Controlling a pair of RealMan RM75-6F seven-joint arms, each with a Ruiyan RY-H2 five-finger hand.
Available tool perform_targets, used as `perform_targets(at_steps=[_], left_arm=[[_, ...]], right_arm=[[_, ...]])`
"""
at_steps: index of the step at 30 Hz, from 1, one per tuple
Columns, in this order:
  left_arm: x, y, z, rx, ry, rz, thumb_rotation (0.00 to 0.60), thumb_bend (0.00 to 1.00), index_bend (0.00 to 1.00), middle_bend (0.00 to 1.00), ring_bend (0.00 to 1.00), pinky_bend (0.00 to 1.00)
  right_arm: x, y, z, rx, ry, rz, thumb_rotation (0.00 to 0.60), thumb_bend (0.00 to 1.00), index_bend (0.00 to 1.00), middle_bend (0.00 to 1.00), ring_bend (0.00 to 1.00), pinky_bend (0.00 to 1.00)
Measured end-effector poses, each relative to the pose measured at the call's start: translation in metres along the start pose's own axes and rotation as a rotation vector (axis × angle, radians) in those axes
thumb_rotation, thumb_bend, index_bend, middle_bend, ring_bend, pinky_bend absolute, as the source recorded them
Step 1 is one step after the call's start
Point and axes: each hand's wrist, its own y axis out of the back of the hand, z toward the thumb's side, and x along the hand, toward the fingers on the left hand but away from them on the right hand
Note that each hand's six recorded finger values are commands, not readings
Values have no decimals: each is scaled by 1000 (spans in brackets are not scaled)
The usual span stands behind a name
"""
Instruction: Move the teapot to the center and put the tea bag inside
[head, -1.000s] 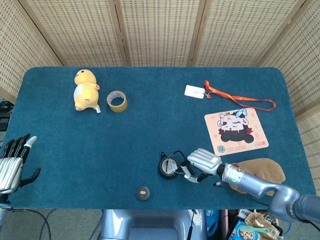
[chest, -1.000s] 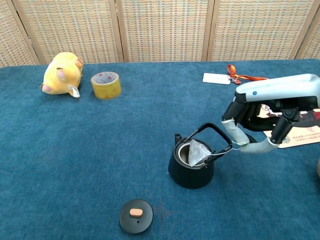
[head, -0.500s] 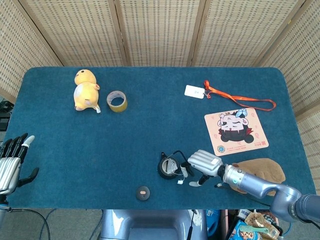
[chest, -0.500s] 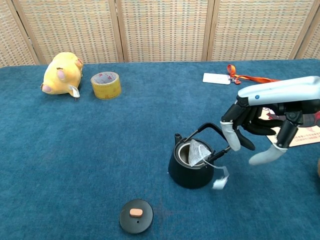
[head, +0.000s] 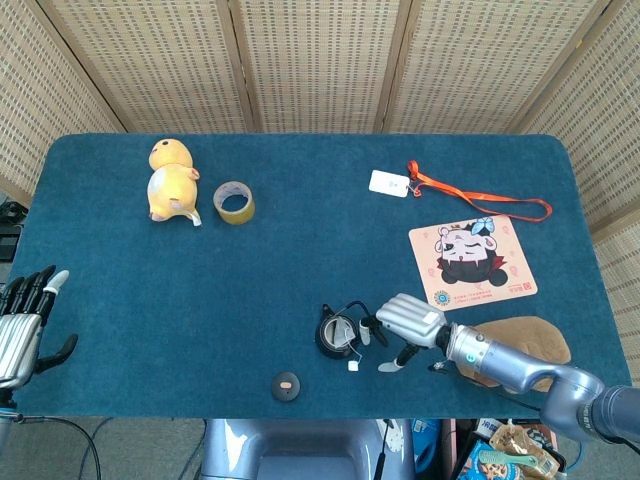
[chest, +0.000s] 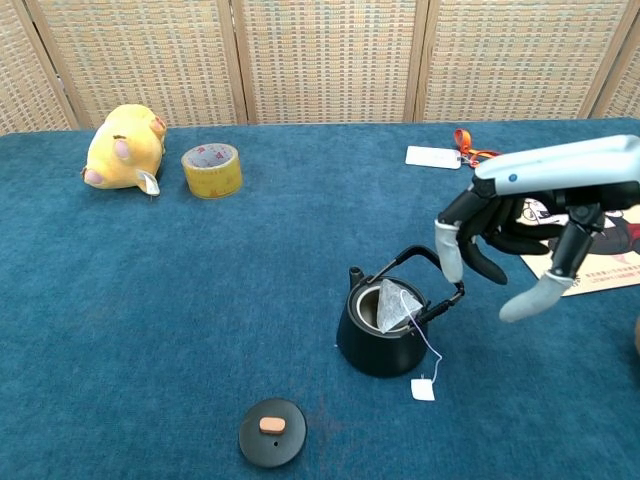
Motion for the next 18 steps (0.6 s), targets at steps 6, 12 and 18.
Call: perform_targets(at_steps=[6,12,18], left_arm=[[2,4,-3,2,10,14,600,352,27,0,0,0],[3,7,-4,3,14,22,600,353,27,0,0,0],[2,6,-6,1,19,18,600,353,27,0,0,0]], right_arm=[[-5,7,1,14,-5,17,403,591,414,870,903,960],[-12,4,5,49,-13,85,312,695,365,988,997,1000],[-17,3,7,82,-22,119,238,751,273,1000,1000,1000]])
